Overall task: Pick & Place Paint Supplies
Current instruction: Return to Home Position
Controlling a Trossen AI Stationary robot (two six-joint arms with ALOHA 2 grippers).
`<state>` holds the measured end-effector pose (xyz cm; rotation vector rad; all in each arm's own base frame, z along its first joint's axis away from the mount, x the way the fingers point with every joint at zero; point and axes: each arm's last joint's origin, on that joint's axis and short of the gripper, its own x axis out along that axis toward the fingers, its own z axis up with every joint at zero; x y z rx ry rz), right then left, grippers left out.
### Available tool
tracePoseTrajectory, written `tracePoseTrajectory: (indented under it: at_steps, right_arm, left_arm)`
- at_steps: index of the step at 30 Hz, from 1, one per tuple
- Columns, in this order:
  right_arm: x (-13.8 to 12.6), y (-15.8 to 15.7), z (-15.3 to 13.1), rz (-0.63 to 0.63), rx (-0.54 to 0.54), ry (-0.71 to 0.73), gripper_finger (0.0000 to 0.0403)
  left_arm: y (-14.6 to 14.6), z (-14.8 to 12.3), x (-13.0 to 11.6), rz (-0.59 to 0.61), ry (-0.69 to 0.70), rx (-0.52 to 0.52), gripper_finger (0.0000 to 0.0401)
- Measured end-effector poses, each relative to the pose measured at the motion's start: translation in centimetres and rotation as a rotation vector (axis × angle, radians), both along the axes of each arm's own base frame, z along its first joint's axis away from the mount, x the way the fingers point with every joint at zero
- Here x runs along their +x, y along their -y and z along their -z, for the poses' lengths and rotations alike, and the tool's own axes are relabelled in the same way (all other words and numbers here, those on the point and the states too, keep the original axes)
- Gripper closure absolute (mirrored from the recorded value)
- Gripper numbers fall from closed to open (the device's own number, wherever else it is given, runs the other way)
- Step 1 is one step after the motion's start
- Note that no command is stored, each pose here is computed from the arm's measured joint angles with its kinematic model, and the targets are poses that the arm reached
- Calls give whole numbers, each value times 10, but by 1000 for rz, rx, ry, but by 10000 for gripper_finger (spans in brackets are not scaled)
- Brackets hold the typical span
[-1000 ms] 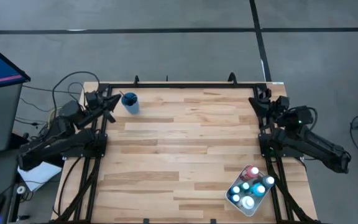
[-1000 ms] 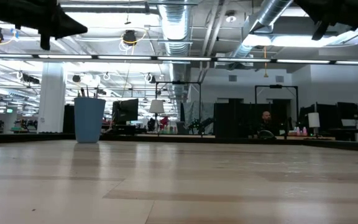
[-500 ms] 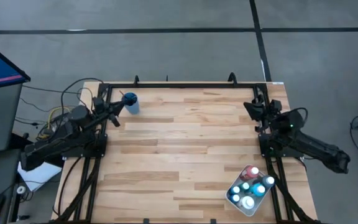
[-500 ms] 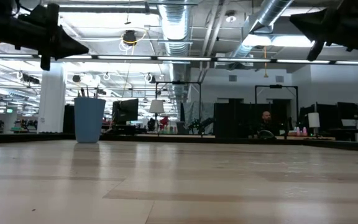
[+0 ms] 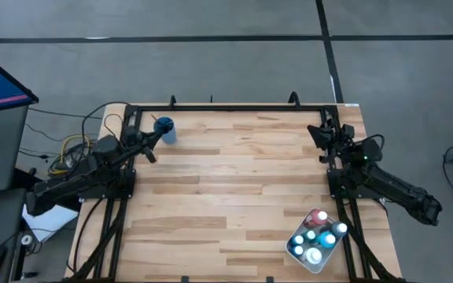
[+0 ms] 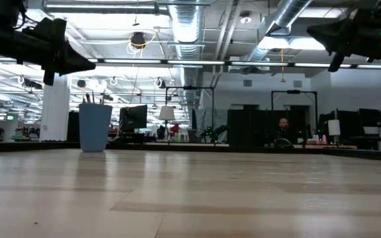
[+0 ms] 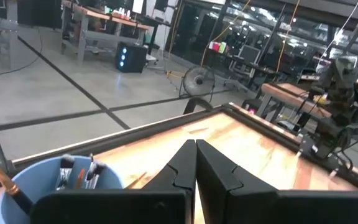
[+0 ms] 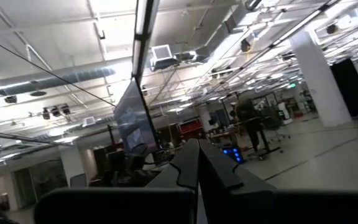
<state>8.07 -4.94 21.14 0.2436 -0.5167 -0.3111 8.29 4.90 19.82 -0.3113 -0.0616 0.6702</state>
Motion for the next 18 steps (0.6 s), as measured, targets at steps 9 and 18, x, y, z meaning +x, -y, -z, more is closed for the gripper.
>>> tracePoseTrajectory:
  at_steps: [9, 18]
  right_arm:
    - [3, 3, 9, -20, 121, -58, 403]
    - [5, 5, 18, -25, 193, -125, 403]
  left_arm:
    - [-1, 13, 2, 1, -42, 1, 401]
    - [-1, 16, 3, 21, -41, 1, 401]
